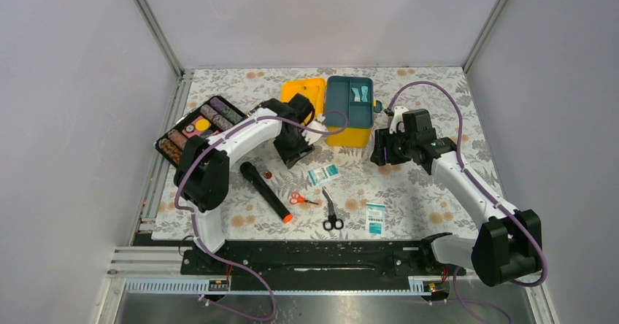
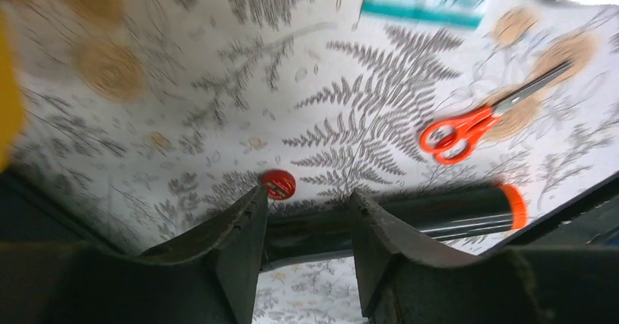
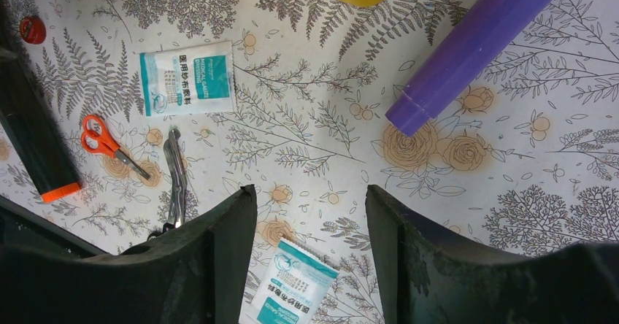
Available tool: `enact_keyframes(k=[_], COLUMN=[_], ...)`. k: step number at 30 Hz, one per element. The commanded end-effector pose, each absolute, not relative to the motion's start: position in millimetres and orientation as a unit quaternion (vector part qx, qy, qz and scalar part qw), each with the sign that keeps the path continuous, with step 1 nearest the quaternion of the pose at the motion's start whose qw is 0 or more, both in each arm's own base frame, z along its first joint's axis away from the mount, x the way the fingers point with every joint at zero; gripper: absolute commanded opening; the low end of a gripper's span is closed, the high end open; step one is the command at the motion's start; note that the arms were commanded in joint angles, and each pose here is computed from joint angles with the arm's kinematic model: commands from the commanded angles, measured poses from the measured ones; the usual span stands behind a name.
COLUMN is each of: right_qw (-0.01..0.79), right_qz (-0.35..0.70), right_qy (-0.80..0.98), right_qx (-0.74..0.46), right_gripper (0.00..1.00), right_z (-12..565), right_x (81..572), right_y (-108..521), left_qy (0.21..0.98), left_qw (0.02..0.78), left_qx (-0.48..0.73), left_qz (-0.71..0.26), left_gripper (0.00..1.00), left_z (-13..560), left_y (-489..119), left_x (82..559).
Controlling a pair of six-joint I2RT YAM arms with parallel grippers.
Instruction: Organize the medicine kit
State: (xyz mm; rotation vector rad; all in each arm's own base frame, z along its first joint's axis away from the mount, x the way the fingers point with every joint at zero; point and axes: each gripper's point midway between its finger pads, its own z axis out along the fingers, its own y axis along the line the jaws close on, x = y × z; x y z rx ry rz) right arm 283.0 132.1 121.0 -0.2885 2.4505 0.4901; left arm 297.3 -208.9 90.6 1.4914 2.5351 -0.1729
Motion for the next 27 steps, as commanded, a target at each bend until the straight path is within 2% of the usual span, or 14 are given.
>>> enact_keyframes(k=[1,10,22,27], right_qw=[0.327,0.326,0.328,0.328], right_qz=[0.183,0.188,0.187,0.188], right_qy=[0.920,0.920,0.919,0.919], right_qx=[-0.113,-0.112,-0.112,-0.112], right_gripper=[0.63,0.63,0.63,0.63], right_z=[133.2,134.1,134.3,134.7], right_x=[288.4,291.0,290.5,289.6], right_y=[131.8,134.6,134.2,133.8], left_qy=[0.872,0.879,0.880,0.880], left_qw=[0.059,0.035,-0.011,-0.024], left_qx=[0.485,0.463,0.470,0.472], left_qz=[0.012,0.107,0.069,0.054], left_gripper=[0.46,0.49,0.48,0.45], left_z=[68.7,35.2,7.8,3.9], left_y=[-172.4,-136.4,-137.9,-136.9], left_x=[285.0,293.0,283.9,284.4])
